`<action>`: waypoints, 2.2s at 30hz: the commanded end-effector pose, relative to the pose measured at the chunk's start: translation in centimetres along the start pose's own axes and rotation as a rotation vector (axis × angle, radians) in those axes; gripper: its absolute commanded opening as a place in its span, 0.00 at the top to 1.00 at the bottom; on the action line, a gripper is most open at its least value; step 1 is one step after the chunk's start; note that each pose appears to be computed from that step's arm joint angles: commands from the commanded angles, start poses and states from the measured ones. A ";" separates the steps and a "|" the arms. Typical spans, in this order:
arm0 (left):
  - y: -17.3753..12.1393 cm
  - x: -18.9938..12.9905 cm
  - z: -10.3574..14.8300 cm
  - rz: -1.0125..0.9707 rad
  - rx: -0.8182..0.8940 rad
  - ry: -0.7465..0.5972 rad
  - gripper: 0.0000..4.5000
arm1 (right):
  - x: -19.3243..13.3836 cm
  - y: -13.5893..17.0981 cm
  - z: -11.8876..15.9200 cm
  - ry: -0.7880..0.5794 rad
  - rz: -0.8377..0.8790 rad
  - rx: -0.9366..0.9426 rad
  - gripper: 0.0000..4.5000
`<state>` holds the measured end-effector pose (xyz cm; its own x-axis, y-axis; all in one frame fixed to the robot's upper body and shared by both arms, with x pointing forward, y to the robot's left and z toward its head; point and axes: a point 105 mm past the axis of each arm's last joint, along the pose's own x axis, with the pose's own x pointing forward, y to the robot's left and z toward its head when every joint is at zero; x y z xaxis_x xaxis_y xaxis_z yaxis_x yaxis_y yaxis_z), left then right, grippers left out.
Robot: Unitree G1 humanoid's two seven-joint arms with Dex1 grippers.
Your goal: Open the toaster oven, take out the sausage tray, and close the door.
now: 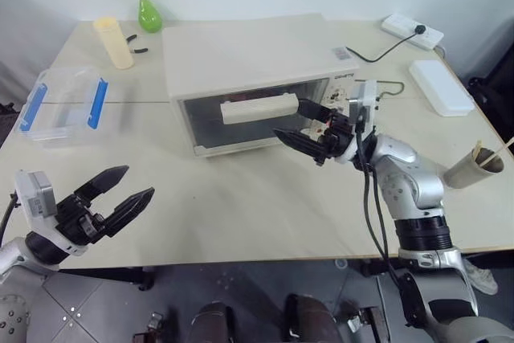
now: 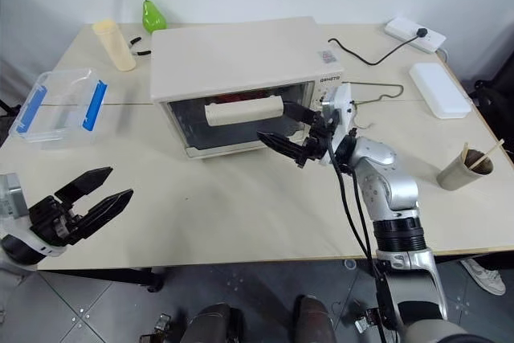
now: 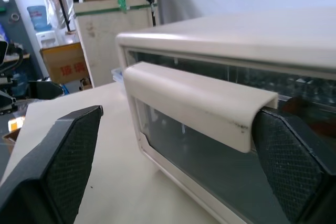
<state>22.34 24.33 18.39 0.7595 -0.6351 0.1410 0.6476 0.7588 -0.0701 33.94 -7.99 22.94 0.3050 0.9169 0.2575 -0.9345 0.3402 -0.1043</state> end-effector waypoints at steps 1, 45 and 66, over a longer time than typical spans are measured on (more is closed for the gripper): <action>-0.3 0.4 0.7 -0.005 0.048 -0.018 0.01 | 0.4 1.3 0.9 -0.016 0.085 -0.060 0.00; -0.6 10.7 -2.7 -0.396 0.125 0.072 0.99 | -13.9 3.1 -4.3 0.432 0.016 -0.461 0.00; -1.5 7.2 -6.3 -0.226 0.275 0.021 0.77 | -0.1 1.2 -2.3 0.298 -0.060 -0.821 0.00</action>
<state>27.45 17.00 11.71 0.5720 -0.8192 0.0422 0.8043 0.5702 0.1670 32.94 -8.00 19.84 0.4793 0.8776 -0.0026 -0.5891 0.3196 -0.7422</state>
